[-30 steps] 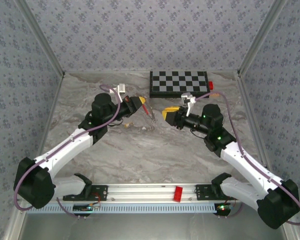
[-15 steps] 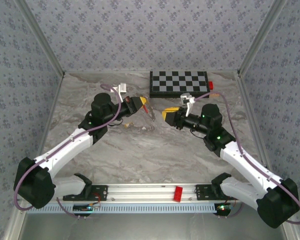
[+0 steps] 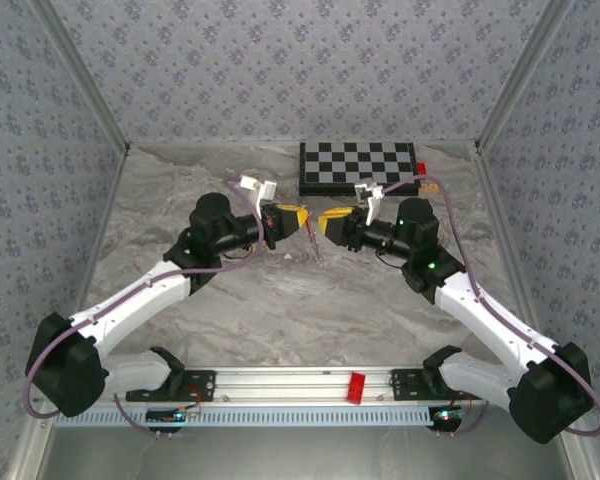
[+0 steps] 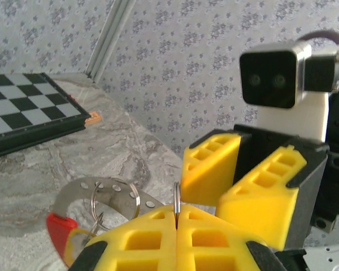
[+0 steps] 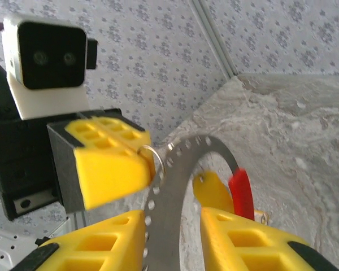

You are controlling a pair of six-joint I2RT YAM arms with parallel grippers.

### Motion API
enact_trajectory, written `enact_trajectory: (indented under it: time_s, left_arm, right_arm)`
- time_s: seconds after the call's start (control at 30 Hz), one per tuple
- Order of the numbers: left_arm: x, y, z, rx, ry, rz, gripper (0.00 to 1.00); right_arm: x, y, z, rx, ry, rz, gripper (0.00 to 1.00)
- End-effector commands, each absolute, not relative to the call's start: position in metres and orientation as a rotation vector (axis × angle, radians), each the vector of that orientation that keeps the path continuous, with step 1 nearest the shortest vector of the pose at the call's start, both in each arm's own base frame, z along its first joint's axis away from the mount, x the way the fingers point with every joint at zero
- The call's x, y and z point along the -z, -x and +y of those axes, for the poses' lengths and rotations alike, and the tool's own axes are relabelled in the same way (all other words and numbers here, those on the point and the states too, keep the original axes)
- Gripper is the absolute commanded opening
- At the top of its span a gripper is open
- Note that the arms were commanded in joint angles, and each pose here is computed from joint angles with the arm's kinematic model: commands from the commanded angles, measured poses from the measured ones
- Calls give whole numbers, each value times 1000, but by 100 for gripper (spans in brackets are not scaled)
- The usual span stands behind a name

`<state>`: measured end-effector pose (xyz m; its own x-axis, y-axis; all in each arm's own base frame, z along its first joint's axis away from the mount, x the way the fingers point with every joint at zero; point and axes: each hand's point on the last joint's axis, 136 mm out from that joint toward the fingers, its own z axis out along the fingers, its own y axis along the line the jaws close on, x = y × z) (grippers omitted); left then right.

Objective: Put the keys on the keyring

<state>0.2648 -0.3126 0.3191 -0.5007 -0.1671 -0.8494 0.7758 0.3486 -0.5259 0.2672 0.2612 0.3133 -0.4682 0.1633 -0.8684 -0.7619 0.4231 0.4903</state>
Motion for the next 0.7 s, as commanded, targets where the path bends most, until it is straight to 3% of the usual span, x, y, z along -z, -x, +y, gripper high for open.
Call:
enact_trajectory:
  time_s: [0.0,0.67]
  left_arm:
    - [-349,-257,-313,1289,-625,1537,0]
    - [-350,-251,-317,1386,-604,1548,0]
  right_arm:
    - [-340,-269,265,-1255,550,1624,30]
    - [-351,-269,279,-1409,579,1554,27]
